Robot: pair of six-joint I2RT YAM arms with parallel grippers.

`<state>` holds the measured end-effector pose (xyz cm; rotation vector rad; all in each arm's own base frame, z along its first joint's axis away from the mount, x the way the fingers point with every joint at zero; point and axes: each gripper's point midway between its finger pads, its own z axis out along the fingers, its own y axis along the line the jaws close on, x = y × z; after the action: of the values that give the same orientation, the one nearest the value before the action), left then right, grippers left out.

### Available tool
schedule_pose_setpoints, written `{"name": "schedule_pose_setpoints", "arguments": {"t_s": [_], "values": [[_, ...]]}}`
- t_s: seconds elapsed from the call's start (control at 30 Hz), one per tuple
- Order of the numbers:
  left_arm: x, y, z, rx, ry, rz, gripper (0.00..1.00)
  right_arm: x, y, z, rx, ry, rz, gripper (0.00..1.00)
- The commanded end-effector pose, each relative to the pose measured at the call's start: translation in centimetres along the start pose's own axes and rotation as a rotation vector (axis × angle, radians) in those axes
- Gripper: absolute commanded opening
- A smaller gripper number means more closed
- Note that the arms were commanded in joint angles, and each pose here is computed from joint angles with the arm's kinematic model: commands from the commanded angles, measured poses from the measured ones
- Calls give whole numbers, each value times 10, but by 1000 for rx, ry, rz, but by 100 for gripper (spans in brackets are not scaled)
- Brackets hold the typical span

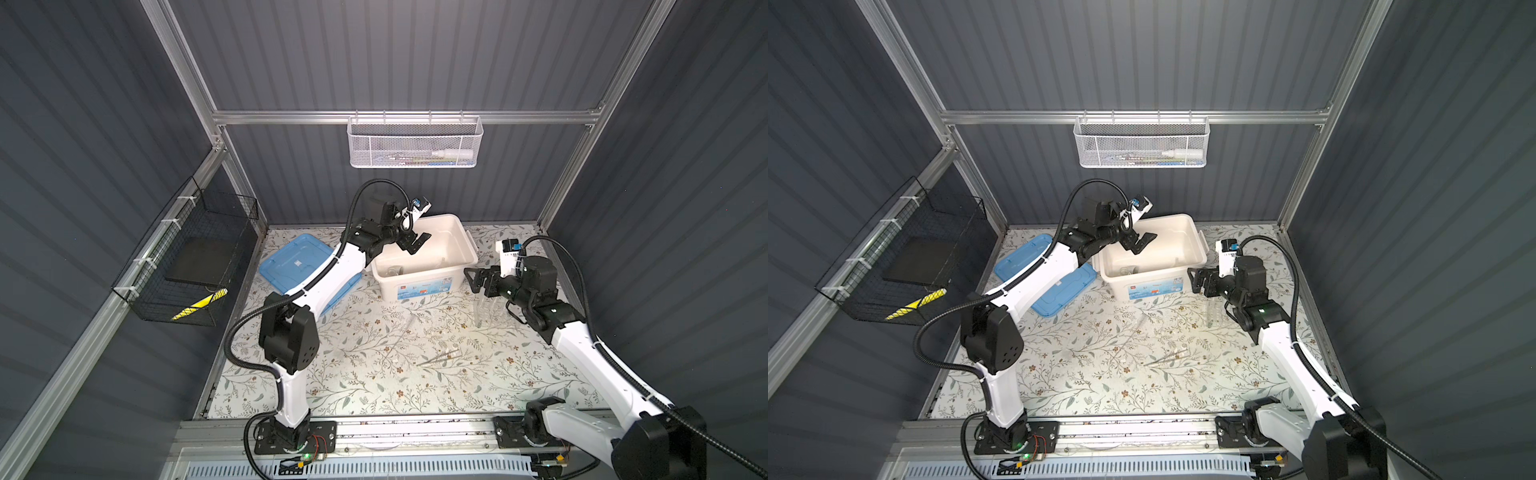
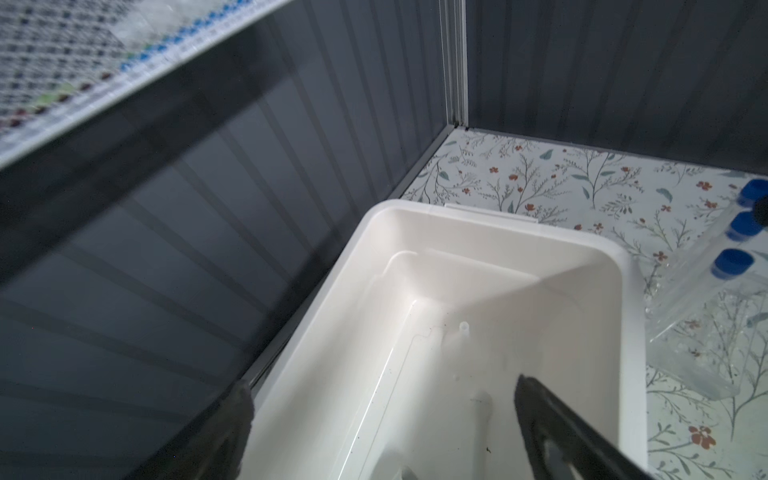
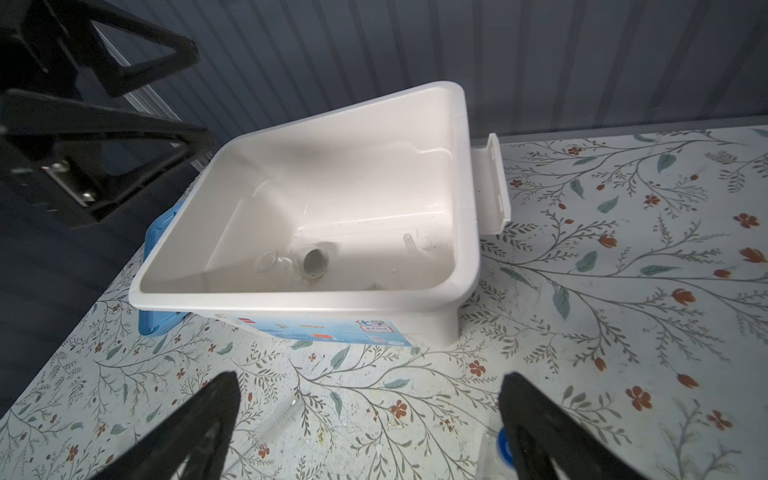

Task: Organize the chemistry lab equipment
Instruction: 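Raise the left gripper out of the bin and move it to the test-tube brush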

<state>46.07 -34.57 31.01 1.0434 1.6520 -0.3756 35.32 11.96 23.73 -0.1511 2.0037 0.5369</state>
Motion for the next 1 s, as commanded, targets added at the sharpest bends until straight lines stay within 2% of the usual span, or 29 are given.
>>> {"name": "schedule_pose_setpoints", "arguments": {"t_s": [0.0, 0.23, 0.5, 0.97], "values": [[-12, -1, -18, -14, -47, -65, 100, 2, -2, -2, 3, -4, 0, 99], [-1, -15, -54, -74, -43, -139, 100, 2, -5, -4, 23, -7, 0, 99], [30, -51, -85, -182, 18, -131, 100, 2, -5, -1, 22, -6, 2, 99], [90, -96, -113, -177, 69, -246, 99, 4, -7, 0, 26, -1, 14, 99]]}}
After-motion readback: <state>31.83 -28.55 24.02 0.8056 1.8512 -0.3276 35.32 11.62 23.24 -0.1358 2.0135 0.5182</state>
